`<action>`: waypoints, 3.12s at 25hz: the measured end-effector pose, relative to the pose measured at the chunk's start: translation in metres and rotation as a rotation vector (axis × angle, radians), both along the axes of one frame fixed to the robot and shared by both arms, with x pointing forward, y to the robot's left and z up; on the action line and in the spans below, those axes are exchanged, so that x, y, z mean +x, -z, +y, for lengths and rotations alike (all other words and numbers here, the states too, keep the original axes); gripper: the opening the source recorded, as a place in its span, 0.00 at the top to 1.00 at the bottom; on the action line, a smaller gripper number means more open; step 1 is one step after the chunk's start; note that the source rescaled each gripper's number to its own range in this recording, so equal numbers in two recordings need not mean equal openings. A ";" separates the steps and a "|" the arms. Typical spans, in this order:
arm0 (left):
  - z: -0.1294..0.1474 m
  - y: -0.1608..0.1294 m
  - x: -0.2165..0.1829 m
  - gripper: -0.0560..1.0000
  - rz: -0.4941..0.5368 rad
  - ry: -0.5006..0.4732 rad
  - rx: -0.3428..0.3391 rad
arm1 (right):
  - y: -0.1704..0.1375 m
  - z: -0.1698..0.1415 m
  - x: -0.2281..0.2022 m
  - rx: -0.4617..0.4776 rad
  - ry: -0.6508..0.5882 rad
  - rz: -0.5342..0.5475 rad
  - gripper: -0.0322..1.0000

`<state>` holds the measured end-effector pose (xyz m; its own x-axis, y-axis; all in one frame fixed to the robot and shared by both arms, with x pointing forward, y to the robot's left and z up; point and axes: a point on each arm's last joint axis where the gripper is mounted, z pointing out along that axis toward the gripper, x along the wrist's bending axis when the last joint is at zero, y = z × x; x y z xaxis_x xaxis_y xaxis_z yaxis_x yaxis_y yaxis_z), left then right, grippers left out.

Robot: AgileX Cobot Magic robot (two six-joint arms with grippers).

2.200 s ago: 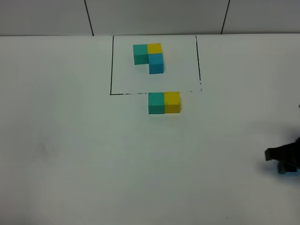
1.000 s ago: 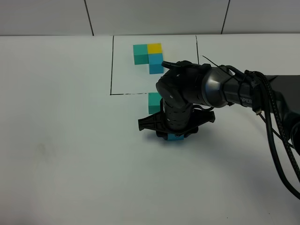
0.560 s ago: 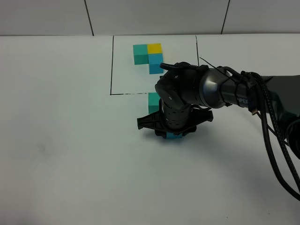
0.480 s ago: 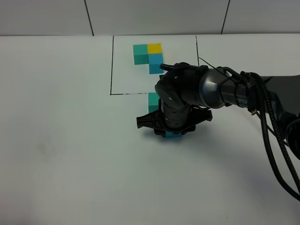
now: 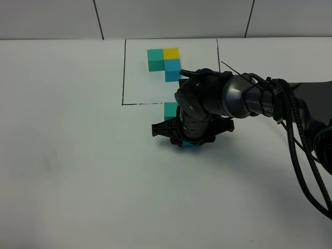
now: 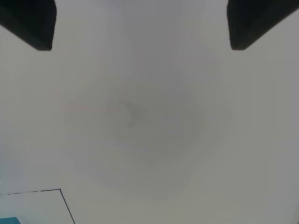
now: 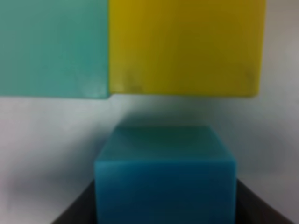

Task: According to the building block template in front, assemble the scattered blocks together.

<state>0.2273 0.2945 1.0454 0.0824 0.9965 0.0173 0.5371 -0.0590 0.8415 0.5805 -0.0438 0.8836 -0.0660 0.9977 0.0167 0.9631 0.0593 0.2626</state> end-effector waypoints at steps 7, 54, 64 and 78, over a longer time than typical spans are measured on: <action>0.000 0.000 0.000 0.27 0.000 0.000 0.000 | 0.001 -0.001 0.005 0.007 -0.001 -0.019 0.95; 0.000 0.000 0.000 0.27 0.000 0.001 0.001 | 0.001 -0.002 0.009 0.007 -0.001 -0.052 0.95; 0.000 0.000 0.000 0.27 0.000 0.001 0.001 | 0.001 -0.002 0.009 0.008 -0.001 -0.052 0.95; 0.000 0.000 0.000 0.27 0.000 0.001 0.001 | 0.000 -0.002 0.010 0.008 -0.018 -0.061 0.50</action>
